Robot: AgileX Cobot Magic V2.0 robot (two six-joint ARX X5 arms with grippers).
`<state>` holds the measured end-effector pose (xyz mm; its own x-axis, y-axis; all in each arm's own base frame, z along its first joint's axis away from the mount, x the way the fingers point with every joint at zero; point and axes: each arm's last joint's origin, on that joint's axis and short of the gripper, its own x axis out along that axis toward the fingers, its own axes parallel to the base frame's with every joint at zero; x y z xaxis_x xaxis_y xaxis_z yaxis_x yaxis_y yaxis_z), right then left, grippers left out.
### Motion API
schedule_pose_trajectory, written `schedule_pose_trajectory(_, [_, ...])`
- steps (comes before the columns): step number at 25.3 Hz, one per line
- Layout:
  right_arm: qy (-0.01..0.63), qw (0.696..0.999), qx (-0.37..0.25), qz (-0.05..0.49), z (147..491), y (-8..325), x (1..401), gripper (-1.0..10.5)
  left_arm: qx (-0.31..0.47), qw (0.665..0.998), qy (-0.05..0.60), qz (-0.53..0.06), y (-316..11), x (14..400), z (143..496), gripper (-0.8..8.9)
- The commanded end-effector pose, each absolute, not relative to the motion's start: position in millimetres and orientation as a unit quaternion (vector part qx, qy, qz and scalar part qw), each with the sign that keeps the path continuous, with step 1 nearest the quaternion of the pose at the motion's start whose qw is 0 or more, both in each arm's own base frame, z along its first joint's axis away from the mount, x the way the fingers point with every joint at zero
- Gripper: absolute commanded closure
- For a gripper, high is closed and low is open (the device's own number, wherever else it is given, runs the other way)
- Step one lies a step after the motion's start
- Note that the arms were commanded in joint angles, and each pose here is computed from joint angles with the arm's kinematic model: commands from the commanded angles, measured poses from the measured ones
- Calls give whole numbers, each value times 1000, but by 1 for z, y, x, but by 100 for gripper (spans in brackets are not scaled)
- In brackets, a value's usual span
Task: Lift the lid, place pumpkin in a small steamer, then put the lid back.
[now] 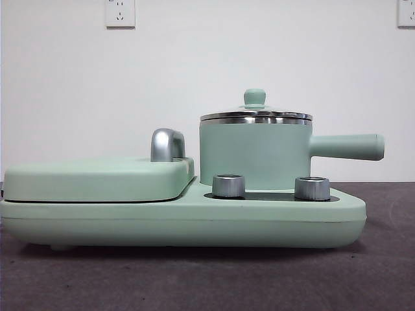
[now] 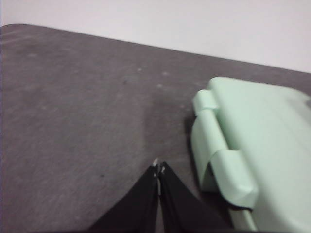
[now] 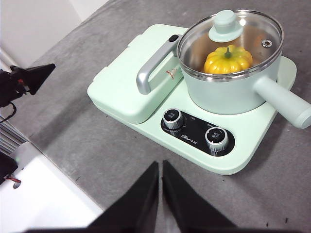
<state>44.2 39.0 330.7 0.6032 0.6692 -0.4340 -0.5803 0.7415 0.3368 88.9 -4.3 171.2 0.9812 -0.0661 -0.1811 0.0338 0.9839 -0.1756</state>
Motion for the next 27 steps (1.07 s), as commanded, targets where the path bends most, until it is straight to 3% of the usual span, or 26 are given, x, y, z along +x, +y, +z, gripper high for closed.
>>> schedule_pose_trajectory(1, [271,891,87,353,333,39,44,937,-77,992,93,-21,-4,90,167,807])
schedule_pose_trajectory(6, [271,891,87,353,333,39,44,937,-77,990,116,-19,-4,92,152,808])
schedule_pose_trajectory(16, [271,891,87,353,333,39,44,937,-6,995,97,-28,-4,95,151,808])
schedule_pose_trajectory(27, [271,891,87,353,333,39,44,937,-5,996,89,-28,-4,96,150,808])
